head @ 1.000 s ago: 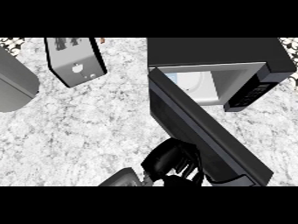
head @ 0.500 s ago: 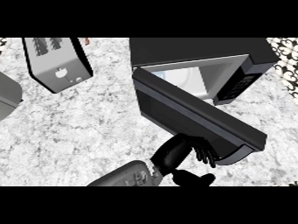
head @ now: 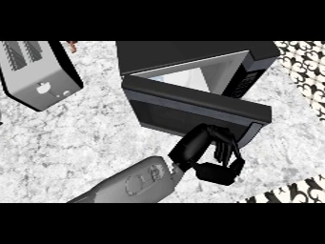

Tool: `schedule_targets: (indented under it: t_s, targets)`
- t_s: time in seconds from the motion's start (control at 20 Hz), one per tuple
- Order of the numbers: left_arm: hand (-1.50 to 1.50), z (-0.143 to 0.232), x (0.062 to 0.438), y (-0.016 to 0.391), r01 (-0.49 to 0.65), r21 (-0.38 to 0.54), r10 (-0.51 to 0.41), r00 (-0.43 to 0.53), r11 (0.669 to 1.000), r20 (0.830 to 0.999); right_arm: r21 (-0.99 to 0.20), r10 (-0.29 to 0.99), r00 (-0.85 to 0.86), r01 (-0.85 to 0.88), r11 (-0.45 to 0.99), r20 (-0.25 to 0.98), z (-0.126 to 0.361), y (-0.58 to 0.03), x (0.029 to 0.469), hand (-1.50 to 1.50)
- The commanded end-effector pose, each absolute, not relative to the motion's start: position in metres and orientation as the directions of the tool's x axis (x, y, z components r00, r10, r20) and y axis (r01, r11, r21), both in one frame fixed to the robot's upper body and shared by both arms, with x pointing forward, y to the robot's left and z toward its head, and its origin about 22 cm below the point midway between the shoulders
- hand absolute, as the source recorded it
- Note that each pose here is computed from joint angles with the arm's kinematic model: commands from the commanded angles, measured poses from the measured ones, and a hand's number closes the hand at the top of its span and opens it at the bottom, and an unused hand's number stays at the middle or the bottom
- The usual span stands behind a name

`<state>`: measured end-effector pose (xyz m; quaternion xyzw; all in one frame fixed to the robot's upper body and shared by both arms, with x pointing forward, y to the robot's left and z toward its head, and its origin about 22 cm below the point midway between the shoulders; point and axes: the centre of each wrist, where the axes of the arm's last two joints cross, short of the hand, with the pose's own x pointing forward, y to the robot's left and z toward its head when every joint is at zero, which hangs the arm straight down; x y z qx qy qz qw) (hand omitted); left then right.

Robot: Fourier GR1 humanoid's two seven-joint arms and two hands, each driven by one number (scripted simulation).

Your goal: Pick up the milk, place it into the microwave and close the microwave

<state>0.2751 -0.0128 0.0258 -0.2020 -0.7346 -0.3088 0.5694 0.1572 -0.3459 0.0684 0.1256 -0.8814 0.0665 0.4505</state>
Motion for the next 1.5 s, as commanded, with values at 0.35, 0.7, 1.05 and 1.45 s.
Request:
schedule_targets:
  t_s: [0.35,0.7,1.05,1.45]
  targets:
    - [1.50,0.064,0.315,-0.024,0.567,0.212,-0.029,-0.314,0.796,0.949,-0.047,-0.188,-0.563,-0.376,0.926,0.805,0.095,-0.348,0.164,-1.50]
    - [1.50,0.086,0.334,-0.029,0.516,0.221,-0.045,-0.331,0.828,0.943,-0.056,-0.206,-0.557,-0.416,0.908,0.804,0.106,-0.347,0.168,-1.50]
    - [1.50,0.100,0.349,-0.030,0.481,0.210,-0.044,-0.334,0.851,0.942,-0.075,-0.196,-0.560,-0.423,0.903,0.805,0.117,-0.353,0.171,-1.50]
    - [1.50,0.105,0.359,-0.029,0.434,0.202,-0.054,-0.330,0.878,0.942,-0.103,-0.181,-0.579,-0.422,0.901,0.795,0.133,-0.361,0.177,-1.50]
